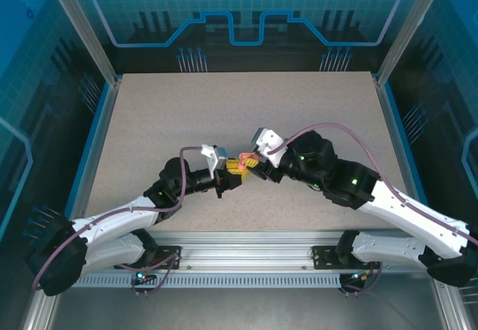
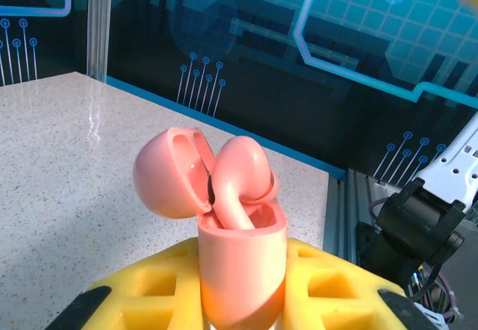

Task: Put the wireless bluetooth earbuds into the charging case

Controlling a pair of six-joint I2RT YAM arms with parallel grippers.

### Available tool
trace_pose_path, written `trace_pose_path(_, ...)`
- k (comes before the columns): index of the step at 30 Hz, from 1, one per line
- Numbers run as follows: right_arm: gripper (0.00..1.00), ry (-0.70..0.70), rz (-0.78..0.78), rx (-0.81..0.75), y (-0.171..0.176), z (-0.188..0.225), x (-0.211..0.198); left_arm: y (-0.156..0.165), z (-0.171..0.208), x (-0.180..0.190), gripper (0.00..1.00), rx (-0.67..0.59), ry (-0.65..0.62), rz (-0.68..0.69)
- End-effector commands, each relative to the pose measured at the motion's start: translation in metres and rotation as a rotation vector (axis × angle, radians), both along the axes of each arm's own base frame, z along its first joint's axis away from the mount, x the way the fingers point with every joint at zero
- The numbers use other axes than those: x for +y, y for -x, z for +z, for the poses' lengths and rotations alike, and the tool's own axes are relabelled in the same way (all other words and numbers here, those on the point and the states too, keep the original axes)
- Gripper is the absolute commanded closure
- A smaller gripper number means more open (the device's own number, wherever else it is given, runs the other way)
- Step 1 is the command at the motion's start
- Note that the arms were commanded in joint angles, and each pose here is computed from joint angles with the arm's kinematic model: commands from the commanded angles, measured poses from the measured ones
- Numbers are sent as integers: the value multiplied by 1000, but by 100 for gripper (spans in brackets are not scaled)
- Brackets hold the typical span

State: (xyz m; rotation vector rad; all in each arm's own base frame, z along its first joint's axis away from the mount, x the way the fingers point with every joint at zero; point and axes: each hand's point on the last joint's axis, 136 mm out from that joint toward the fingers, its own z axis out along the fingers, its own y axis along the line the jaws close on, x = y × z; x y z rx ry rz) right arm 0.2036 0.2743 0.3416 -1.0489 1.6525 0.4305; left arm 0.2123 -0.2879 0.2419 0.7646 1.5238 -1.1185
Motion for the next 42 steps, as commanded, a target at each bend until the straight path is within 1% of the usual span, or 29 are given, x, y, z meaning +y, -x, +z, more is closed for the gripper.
trace_pose_path(1,41,-69,-41,68,1,17,-17,7,20,-1,96,-45,61,-25)
trace_pose_path(6,36,-23,-158,166,-13,-2,-45,9,27,-1,96,-57,88,-32)
trace_pose_path(8,34,4,-177,194,-16,-12,-49,9,29,0,96,-63,93,-34)
trace_pose_path(12,25,50,-143,249,-14,-26,-40,11,29,-1,96,-81,90,-45)
trace_pose_path(16,14,52,-90,275,-12,-27,-28,12,30,-1,96,-107,87,-49)
trace_pose_path(18,11,56,-85,278,-14,-28,-25,14,31,-1,96,-121,89,-53)
trace_pose_path(21,11,64,-99,281,-18,-28,-24,14,31,0,97,-138,87,-53)
trace_pose_path(27,11,35,-132,278,-25,-25,-25,15,29,0,96,-150,75,-58)
trace_pose_path(31,11,51,-147,290,-30,-29,-24,16,29,-1,96,-152,73,-61)
trace_pose_path(42,10,65,-126,312,-34,-35,-14,17,30,-1,96,-157,74,-71)
